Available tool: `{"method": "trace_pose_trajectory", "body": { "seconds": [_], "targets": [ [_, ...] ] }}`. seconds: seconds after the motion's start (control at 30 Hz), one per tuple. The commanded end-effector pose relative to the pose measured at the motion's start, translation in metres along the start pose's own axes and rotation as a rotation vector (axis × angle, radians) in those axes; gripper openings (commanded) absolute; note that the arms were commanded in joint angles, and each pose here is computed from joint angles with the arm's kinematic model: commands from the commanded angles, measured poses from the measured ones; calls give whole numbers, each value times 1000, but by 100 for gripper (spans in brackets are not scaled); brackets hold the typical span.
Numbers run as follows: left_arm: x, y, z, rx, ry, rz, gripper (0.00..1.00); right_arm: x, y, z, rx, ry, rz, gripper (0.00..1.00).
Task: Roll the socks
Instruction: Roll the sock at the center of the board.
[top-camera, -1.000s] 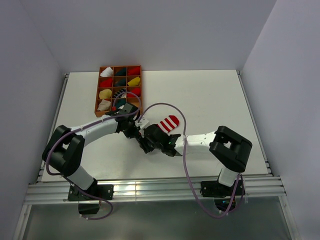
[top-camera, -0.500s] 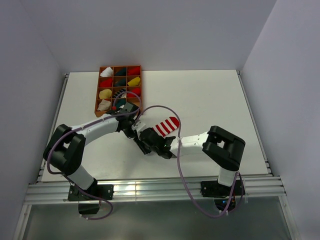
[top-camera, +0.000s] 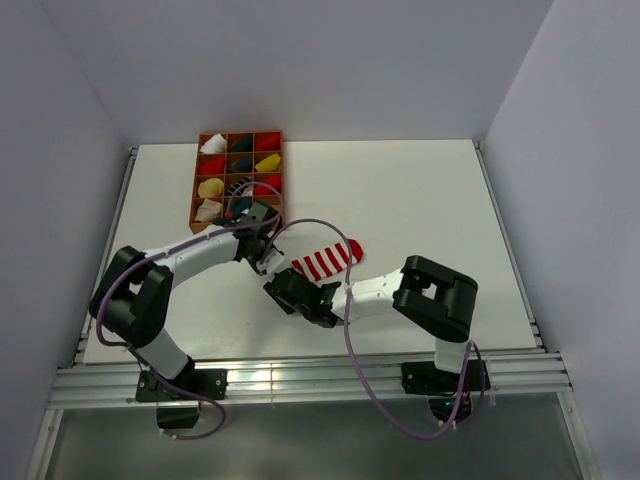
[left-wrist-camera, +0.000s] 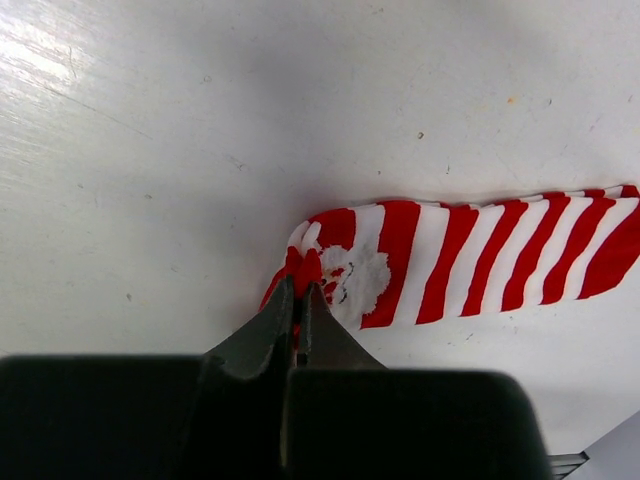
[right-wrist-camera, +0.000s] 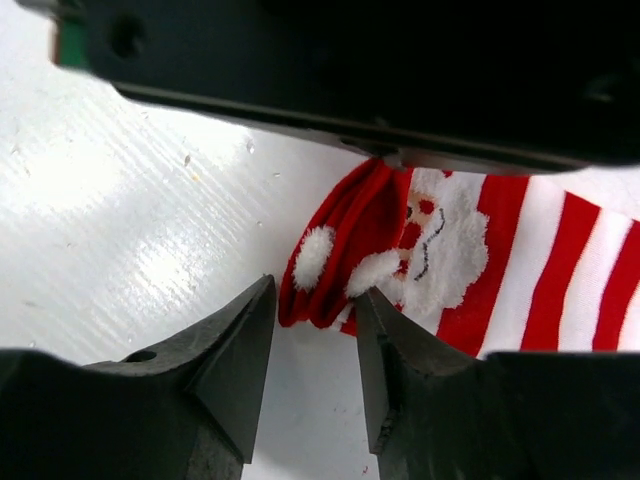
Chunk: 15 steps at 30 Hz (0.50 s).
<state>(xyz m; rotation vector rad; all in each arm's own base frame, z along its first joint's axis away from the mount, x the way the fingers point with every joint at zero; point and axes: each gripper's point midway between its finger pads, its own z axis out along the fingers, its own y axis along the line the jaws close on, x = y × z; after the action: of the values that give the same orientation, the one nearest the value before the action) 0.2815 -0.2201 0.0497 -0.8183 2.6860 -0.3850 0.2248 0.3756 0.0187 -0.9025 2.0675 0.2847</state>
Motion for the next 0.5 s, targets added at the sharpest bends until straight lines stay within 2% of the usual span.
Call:
{"method": "trace_pose_trajectory", "body": {
  "seconds": [0.0,0.27,0.37,0.47],
  "targets": [
    [2,-15,-5,38,25,-42,0,-25,-6,1,90,-73,9,46],
    [7,-5,-3,20,34,-64,0,-35,-11,-3,130,-113,46,43],
    [8,-3,-3,19,33,-69,0,-38,-12,-4,135,-121,58,37],
    [9,0,-2,12,32,-78,0,-38,-11,-6,125,-127,67,26]
  ]
}}
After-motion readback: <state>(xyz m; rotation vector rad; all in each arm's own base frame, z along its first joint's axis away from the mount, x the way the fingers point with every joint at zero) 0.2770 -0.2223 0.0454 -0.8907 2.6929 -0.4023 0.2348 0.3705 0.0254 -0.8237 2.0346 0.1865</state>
